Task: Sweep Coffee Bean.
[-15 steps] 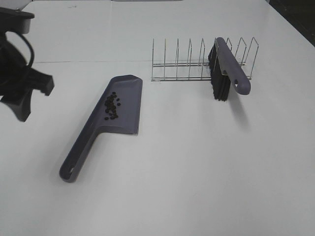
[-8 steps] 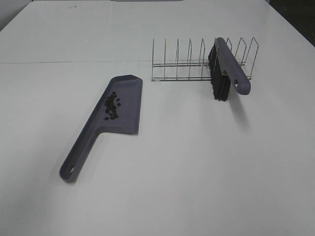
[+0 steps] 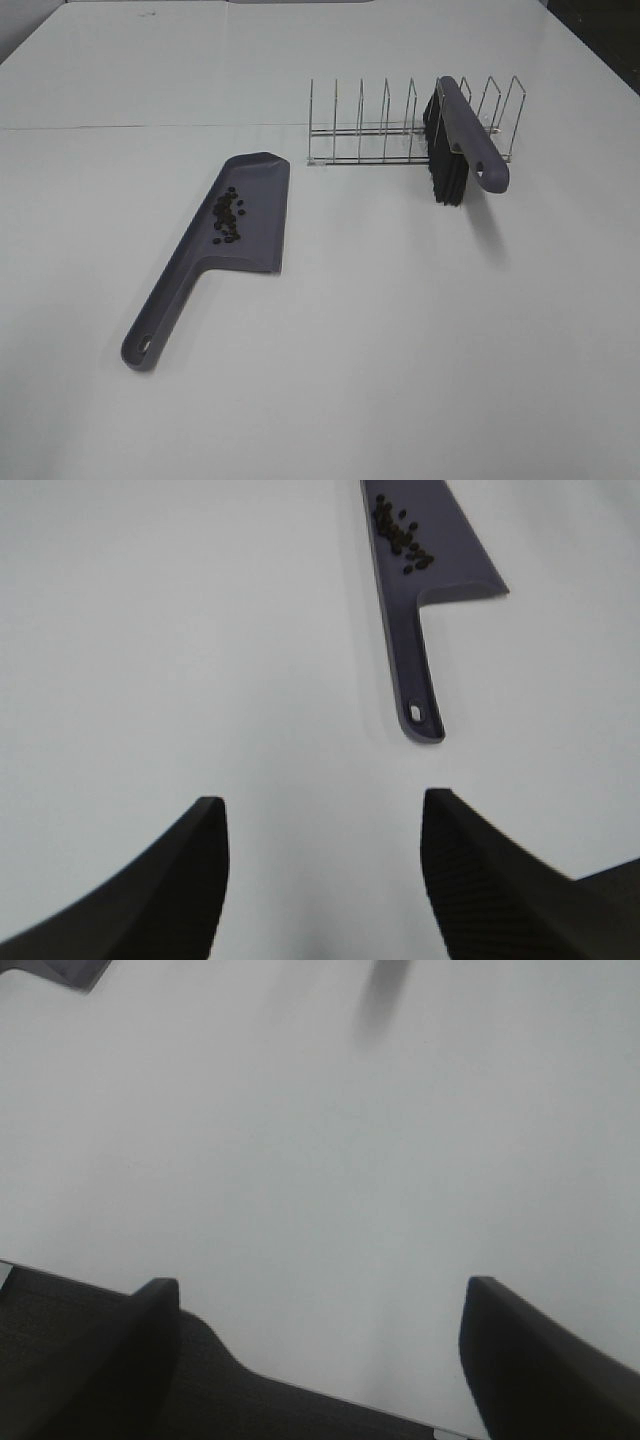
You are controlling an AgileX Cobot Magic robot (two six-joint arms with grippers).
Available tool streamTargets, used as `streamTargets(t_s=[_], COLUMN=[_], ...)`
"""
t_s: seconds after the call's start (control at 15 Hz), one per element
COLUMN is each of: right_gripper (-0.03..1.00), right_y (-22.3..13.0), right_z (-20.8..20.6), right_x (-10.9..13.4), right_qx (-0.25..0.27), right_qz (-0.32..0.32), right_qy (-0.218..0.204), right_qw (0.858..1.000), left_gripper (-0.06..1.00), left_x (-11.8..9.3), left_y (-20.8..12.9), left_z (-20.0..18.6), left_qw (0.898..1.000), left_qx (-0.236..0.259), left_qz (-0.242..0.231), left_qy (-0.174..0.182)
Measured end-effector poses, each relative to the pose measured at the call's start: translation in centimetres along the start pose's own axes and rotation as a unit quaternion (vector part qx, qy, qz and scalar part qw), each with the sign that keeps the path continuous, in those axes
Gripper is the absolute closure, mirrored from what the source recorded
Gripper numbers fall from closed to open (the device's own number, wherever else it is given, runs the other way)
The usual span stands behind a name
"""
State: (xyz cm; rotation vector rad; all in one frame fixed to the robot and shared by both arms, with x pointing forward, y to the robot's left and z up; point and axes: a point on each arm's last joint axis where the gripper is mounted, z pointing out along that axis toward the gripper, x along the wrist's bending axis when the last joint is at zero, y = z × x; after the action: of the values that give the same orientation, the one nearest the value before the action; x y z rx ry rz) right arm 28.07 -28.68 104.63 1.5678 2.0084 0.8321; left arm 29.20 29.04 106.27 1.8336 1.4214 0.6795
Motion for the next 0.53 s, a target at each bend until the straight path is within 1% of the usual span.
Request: streamTargets(t_s=[0.07, 0.13, 0.27, 0.53], right_gripper=[0.29, 0.29, 0.29, 0.29], right_y=[0.0, 0.0, 0.0, 0.0], right_z=[0.0, 0.0, 0.0, 0.0], right_x=[0.0, 0.0, 0.0, 0.0], right_qx=[0.0, 0.0, 0.0, 0.0], right_qz=[0.0, 0.0, 0.0, 0.0], right_qy=[0.0, 0.0, 0.0, 0.0], right_qw=[1.0, 1.0, 1.0, 1.0], left_gripper=[0.4, 0.4, 0.4, 0.4], left_x=[0.2, 0.3, 0.4, 0.4], left_y=[-0.5, -0.7, -1.7, -1.7], left_z=[-0.8, -0.9, -0.6, -0.6], left_qw=[1.0, 1.0, 1.0, 1.0], left_qx=[-0.012, -0.008, 0.023, 0.024], left_qz=[0.011, 0.011, 0.013, 0.016], left_qy=[0.0, 0.001, 0.008, 0.008])
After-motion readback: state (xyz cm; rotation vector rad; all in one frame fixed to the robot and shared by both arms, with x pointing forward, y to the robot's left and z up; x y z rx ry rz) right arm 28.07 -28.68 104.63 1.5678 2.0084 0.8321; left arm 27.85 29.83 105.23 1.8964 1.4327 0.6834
